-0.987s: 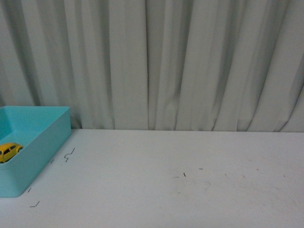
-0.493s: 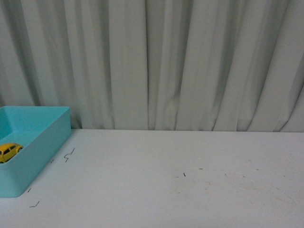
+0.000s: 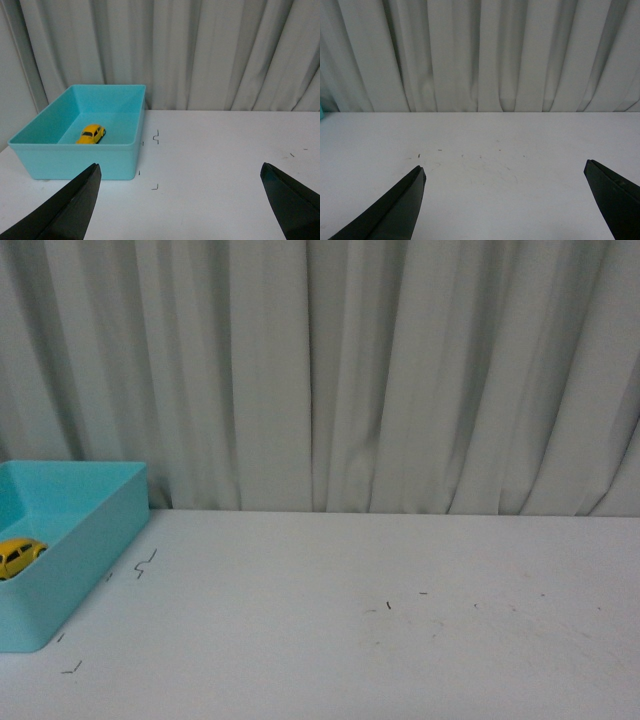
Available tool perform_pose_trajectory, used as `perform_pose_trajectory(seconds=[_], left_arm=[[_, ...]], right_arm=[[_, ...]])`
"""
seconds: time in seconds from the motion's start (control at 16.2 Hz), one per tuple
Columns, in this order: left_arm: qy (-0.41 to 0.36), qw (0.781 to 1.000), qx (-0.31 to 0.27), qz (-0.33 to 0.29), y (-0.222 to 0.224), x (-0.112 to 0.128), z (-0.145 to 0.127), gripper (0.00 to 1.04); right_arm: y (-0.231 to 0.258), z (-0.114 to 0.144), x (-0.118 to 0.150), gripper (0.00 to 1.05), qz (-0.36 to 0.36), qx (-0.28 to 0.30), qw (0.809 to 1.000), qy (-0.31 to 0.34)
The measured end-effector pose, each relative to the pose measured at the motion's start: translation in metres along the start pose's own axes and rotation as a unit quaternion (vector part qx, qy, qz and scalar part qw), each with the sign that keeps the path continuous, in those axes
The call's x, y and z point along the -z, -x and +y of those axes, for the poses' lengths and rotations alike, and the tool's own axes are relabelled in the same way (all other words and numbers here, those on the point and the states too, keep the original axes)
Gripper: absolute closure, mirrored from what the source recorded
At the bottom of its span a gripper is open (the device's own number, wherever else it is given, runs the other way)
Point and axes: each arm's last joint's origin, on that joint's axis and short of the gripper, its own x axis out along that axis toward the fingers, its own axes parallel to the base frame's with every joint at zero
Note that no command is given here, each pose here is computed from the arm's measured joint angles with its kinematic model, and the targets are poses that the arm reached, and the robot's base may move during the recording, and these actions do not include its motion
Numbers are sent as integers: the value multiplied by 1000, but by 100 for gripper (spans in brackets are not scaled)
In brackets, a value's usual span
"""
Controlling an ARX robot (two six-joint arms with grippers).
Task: Wind up and store yellow beetle toy
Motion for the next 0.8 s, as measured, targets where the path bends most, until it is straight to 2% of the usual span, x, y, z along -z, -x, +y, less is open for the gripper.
perform_pose_trajectory(seconds=[0.8], left_arm=[[0, 1000, 0, 1, 0, 0, 0, 7]], right_arm=[[0, 0, 0, 7, 1, 0, 1000, -2]])
